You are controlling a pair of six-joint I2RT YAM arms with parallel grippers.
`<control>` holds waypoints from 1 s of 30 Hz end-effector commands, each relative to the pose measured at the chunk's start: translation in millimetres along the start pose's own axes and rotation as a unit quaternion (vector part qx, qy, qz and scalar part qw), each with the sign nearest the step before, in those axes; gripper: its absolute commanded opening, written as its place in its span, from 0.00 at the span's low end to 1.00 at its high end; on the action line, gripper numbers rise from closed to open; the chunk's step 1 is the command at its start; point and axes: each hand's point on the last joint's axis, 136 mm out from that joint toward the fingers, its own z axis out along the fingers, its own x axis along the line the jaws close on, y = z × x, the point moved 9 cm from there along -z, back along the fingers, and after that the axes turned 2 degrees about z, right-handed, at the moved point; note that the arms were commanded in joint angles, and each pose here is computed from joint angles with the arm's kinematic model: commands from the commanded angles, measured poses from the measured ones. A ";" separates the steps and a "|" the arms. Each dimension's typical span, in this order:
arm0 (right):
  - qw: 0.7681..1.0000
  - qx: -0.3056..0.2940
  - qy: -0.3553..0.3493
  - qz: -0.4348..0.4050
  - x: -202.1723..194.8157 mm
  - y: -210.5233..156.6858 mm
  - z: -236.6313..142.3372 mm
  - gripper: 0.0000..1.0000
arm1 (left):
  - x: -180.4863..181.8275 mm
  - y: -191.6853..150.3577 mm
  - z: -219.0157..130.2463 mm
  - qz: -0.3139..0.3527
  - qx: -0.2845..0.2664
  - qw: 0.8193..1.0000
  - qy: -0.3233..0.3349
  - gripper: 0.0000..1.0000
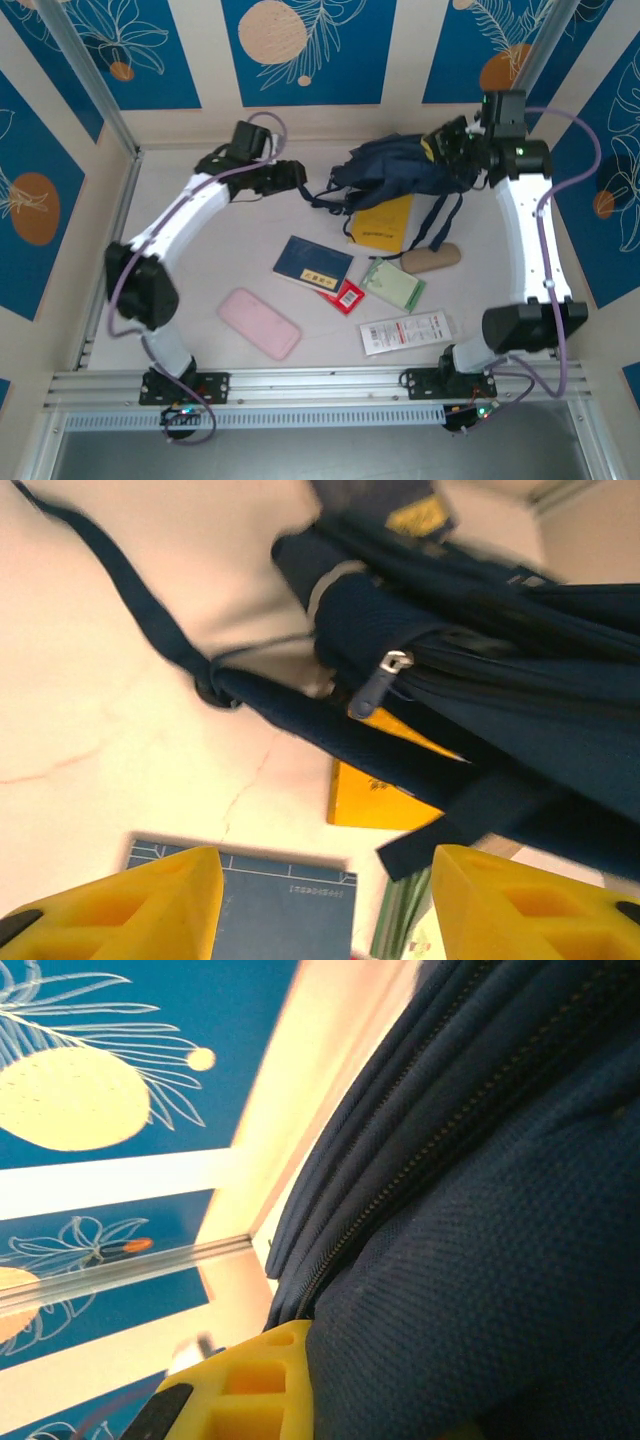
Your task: Pack the student bag
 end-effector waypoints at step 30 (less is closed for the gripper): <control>0.923 0.167 -0.073 -0.339 65.6 -173.1 131.5 0.00 | 29.6 -57.1 -146.6 0.077 -0.138 0.978 0.133 0.61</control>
